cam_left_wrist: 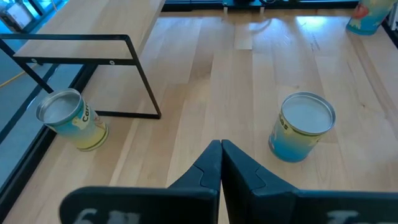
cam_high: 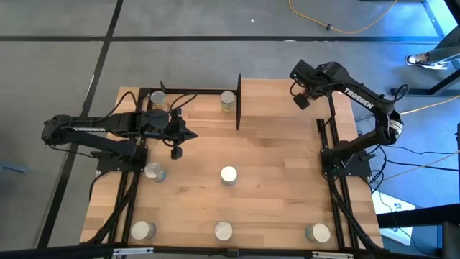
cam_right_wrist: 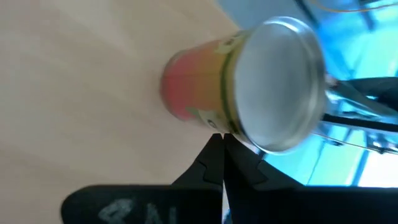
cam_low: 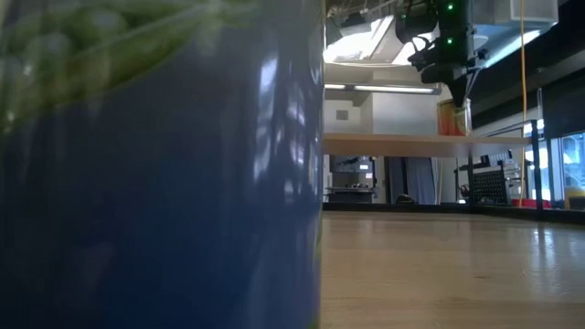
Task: Pick and place cans onto a shelf
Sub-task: Put the canned green beans on the shelf, then put the canned tomatoes on the shelf
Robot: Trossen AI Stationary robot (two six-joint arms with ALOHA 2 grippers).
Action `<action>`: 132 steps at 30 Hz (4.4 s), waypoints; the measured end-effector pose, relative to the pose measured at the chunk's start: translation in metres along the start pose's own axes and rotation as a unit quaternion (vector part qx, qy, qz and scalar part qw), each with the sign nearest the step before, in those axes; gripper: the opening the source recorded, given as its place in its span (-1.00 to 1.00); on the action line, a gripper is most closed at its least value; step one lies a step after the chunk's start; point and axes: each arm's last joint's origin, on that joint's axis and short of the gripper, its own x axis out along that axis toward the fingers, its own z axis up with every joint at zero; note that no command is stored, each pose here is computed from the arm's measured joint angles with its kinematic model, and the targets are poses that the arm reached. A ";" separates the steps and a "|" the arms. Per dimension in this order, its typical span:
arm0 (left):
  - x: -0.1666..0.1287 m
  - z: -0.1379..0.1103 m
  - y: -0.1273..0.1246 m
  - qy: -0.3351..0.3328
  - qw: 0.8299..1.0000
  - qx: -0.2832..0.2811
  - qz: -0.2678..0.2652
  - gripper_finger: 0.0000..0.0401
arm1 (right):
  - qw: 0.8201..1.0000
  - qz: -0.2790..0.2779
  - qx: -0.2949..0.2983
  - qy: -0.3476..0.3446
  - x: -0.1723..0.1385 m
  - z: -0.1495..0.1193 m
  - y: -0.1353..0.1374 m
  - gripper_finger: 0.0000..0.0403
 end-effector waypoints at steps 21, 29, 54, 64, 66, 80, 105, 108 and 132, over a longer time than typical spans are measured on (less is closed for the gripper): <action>0.000 0.000 0.000 0.000 1.000 0.001 0.000 -1.00 | 0.999 0.047 -0.020 -0.016 -0.004 0.002 0.010 -0.99; 0.000 0.000 0.000 0.000 1.000 0.006 0.000 -1.00 | 0.996 0.053 -0.033 -0.060 -0.006 0.011 0.012 -0.99; 0.000 0.000 0.000 0.000 1.000 0.005 0.000 -1.00 | 0.997 0.037 -0.004 -0.066 0.007 0.019 -0.009 -0.99; 0.000 0.000 0.000 0.000 1.000 0.005 0.000 -1.00 | 0.994 0.073 -0.029 -0.077 0.001 0.018 0.002 -0.99; 0.000 0.000 0.000 0.000 1.000 0.004 0.000 -1.00 | 0.995 0.061 -0.024 -0.075 0.003 0.019 -0.001 -0.99; 0.000 0.000 0.000 0.000 1.000 0.004 0.000 -1.00 | 0.997 0.029 0.005 -0.071 0.011 0.022 -0.016 -0.99; 0.000 0.001 0.000 -0.005 1.000 -0.002 0.002 -1.00 | 0.915 0.291 -0.280 -0.020 -0.060 -0.043 0.091 -0.99; 0.000 0.005 0.001 -0.026 0.999 -0.003 0.022 -1.00 | 0.909 0.294 -0.295 -0.024 -0.068 -0.052 0.101 -0.99; -0.003 0.022 0.002 -0.113 0.993 -0.031 0.027 -1.00 | 0.815 0.415 -0.393 0.089 -0.123 -0.145 0.145 -0.99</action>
